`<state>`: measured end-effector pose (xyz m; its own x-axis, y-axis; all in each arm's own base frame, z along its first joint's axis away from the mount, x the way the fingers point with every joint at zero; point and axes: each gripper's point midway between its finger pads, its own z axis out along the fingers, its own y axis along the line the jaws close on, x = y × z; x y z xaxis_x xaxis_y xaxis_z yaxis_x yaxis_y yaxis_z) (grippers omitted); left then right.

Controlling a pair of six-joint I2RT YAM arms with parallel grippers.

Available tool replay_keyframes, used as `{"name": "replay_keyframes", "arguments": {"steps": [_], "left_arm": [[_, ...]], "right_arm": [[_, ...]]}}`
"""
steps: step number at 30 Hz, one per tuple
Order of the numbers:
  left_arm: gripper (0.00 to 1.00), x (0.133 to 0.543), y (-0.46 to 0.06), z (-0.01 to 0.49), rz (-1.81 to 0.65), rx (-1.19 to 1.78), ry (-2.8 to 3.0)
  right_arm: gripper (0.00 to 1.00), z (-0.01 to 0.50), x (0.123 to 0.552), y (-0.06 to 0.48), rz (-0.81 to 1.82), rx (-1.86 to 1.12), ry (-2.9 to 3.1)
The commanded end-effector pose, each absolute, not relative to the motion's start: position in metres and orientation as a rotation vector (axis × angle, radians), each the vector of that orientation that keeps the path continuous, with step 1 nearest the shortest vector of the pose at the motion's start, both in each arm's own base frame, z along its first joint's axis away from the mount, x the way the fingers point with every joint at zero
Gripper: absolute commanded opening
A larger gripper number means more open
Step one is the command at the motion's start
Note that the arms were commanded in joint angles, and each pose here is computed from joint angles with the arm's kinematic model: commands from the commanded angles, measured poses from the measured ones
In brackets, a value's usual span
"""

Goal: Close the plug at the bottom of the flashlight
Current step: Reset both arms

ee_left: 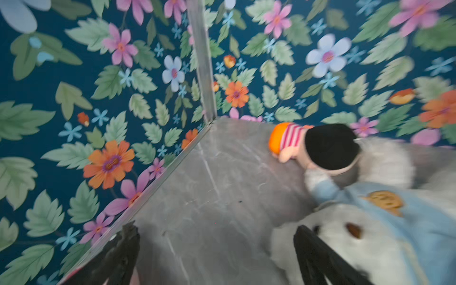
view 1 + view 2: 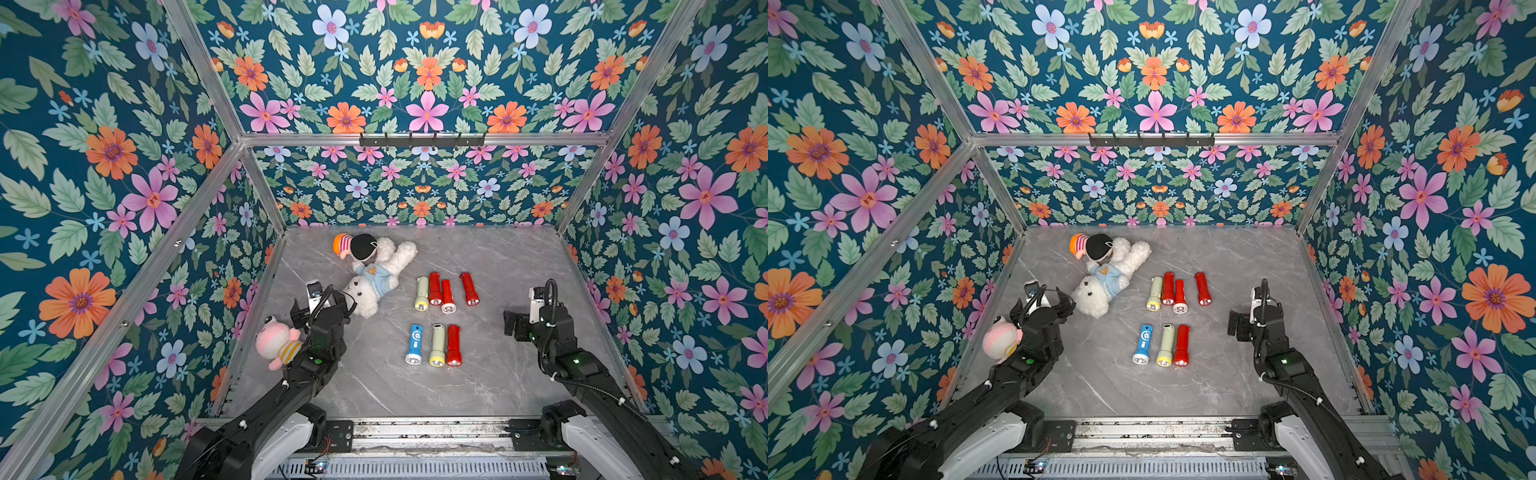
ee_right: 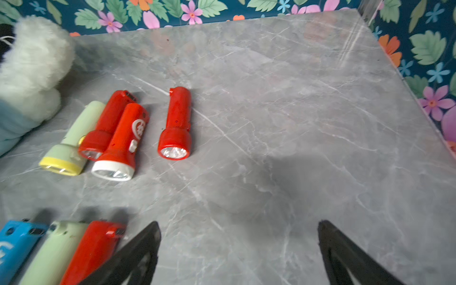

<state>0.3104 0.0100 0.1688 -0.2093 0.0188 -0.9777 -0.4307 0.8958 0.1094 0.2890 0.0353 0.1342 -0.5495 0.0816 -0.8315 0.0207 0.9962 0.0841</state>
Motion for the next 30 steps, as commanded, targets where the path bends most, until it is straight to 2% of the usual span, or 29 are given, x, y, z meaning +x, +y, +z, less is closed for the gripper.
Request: {"name": "replay_keyframes", "arguments": {"steps": [1, 4, 10, 17, 25, 30], "left_arm": [[1.00, 0.323, 0.034, 0.161, 0.384, -0.424, 1.666], [1.00, 0.334, 0.041, 0.135, 0.370, -0.442, 1.697], [1.00, 0.371, 0.035, 0.129, 0.419, -0.341, 1.759], [1.00, 0.388, 0.052, 0.123, 0.370, -0.340, 1.739], [1.00, 0.391, 0.040, 0.117, 0.296, -0.263, 1.774], [1.00, 0.382, 0.035, 0.118, 0.200, -0.203, 1.693]], "right_arm": [[0.99, 0.136, 0.309, 0.020, -0.009, 0.081, 2.133], [0.99, 0.126, 0.322, 0.010, -0.051, 0.107, 2.142], [0.99, 0.108, 0.345, -0.009, -0.056, 0.225, 2.089], [0.99, 0.100, 0.371, -0.015, -0.068, 0.228, 2.092], [0.99, 0.101, 0.387, -0.016, -0.047, 0.196, 2.076], [0.99, 0.103, 0.370, -0.016, -0.024, 0.146, 1.836]]}}
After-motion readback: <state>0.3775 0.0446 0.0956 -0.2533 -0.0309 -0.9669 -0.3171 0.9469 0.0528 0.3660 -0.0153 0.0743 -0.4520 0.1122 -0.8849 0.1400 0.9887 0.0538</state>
